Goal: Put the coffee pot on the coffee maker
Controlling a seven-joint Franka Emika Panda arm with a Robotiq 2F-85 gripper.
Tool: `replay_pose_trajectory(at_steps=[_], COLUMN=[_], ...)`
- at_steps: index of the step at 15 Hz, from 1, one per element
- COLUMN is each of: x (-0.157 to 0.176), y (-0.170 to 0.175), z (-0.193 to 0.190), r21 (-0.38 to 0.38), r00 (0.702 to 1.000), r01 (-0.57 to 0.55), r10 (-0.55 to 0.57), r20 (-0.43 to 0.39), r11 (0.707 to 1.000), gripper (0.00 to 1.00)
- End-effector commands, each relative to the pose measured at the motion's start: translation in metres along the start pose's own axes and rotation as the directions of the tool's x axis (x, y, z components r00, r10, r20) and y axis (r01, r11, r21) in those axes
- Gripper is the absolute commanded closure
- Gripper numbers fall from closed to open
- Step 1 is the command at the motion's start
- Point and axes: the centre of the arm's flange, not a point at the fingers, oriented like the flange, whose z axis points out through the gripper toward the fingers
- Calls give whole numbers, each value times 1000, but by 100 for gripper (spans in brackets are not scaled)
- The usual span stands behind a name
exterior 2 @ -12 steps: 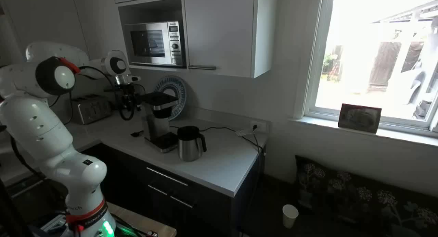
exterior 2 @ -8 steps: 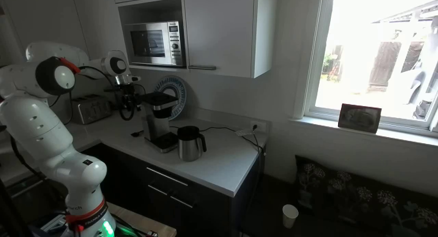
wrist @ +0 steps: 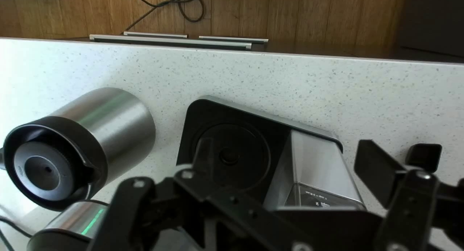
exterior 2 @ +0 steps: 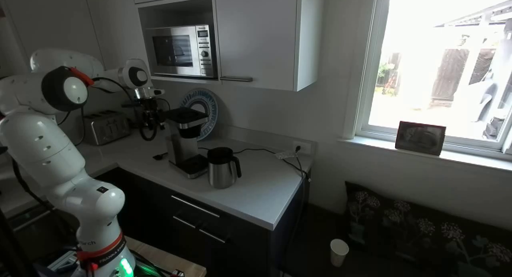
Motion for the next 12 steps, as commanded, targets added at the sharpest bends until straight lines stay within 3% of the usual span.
replay_pose_trajectory(at_steps=[1,4,8,12], x=[0,0,2,2], y=[0,20,78,140], z=[0,-28,-51,-65], r21=[0,3,48,106], r00=[1000,998,982,912], r01=[0,-53,-162,-389], r10=[0,53,166,399], r20=[0,-41,-93,-95], r11=[1000,999,986,915], gripper=[0,0,0,0])
